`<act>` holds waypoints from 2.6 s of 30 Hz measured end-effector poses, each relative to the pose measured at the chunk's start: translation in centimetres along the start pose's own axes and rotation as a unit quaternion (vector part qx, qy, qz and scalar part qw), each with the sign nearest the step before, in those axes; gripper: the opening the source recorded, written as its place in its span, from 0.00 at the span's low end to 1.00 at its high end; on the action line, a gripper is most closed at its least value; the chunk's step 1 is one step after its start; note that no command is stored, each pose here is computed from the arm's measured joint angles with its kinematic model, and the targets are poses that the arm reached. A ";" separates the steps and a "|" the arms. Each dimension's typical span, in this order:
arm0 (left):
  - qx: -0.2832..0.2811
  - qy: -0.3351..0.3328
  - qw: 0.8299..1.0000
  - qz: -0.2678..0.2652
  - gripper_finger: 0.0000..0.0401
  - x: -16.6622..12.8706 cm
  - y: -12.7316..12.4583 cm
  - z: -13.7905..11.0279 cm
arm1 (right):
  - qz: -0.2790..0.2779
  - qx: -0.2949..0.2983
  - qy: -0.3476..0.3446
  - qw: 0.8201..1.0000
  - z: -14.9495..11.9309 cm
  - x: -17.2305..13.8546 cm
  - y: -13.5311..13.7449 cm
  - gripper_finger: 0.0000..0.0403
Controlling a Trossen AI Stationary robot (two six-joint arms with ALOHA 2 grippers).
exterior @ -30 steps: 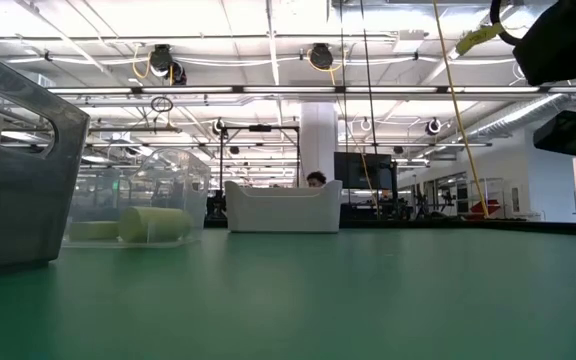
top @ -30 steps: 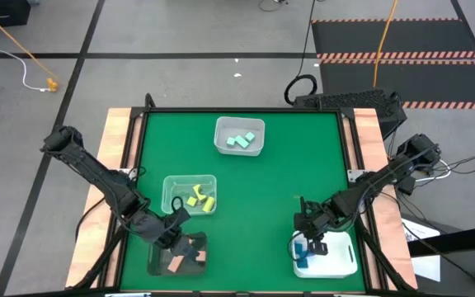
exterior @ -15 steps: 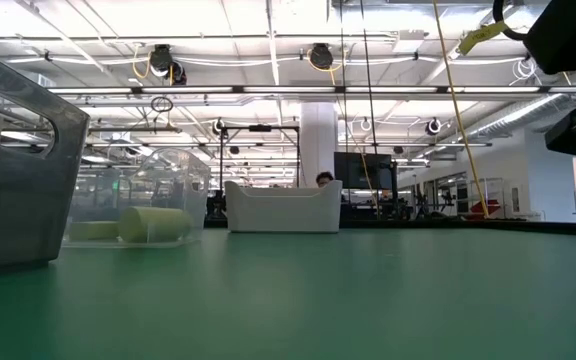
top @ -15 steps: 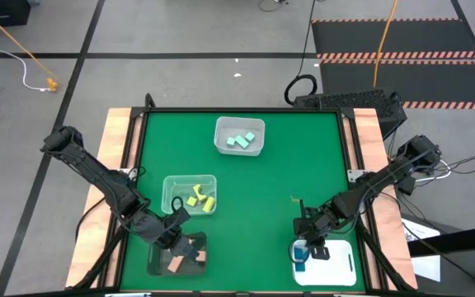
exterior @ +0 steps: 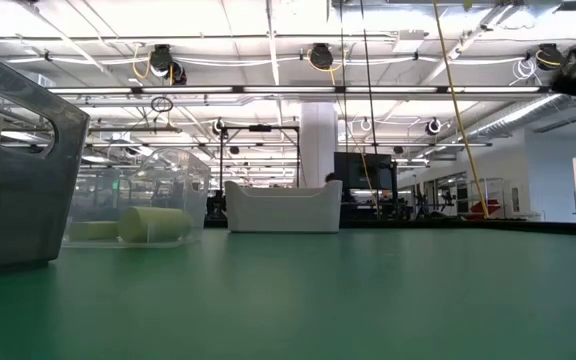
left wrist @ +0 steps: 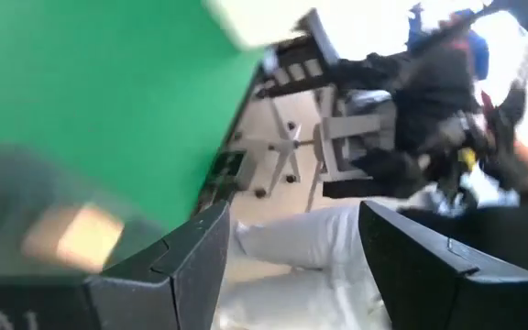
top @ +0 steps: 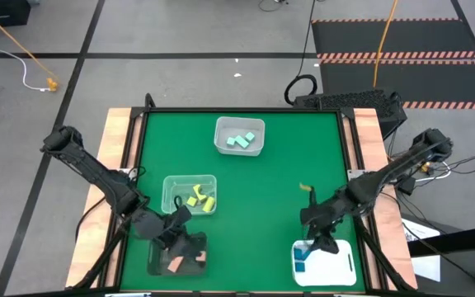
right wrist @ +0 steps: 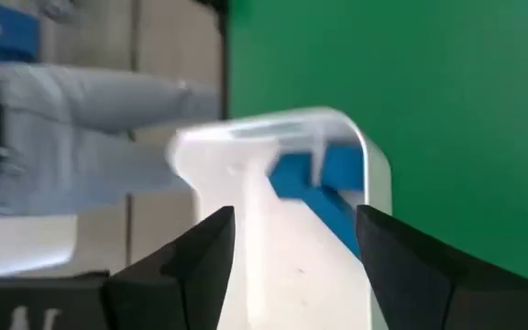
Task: Sort & place blocks by color
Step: Return to Home Position
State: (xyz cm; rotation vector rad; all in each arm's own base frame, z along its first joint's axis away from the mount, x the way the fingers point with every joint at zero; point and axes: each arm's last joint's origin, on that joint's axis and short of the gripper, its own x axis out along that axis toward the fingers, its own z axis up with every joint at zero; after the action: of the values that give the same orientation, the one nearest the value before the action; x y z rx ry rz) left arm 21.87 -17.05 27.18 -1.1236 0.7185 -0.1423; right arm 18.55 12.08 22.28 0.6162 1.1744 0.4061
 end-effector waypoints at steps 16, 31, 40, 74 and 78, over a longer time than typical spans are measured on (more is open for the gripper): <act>0.284 -0.172 0.943 0.008 0.61 -10.4 -1.1 3.0 | -0.097 -0.050 -0.345 0.932 0.4 -10.1 -1.2 0.54; 0.327 -0.193 0.922 0.079 0.61 -19.6 3.3 4.1 | -0.281 -0.114 -0.422 0.855 1.2 -12.4 -3.1 0.54; 0.344 -0.229 0.904 0.112 0.61 -22.4 5.1 4.1 | -0.283 -0.127 -0.519 0.796 2.3 -10.6 -6.3 0.54; 0.327 -0.271 0.891 0.161 0.61 -12.6 13.4 3.5 | -0.180 -0.010 -0.632 0.753 -2.4 -4.8 -13.7 0.54; 0.320 -0.282 0.890 0.163 0.61 -11.7 14.7 3.5 | -0.158 0.019 -0.637 0.754 -2.5 -4.7 -13.8 0.54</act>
State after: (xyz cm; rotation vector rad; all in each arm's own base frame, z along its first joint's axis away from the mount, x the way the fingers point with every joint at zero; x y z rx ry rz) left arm 11.32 -2.48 20.72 -0.3574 0.2817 0.2202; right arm 14.30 -0.76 16.21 0.5337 -0.0684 -0.3489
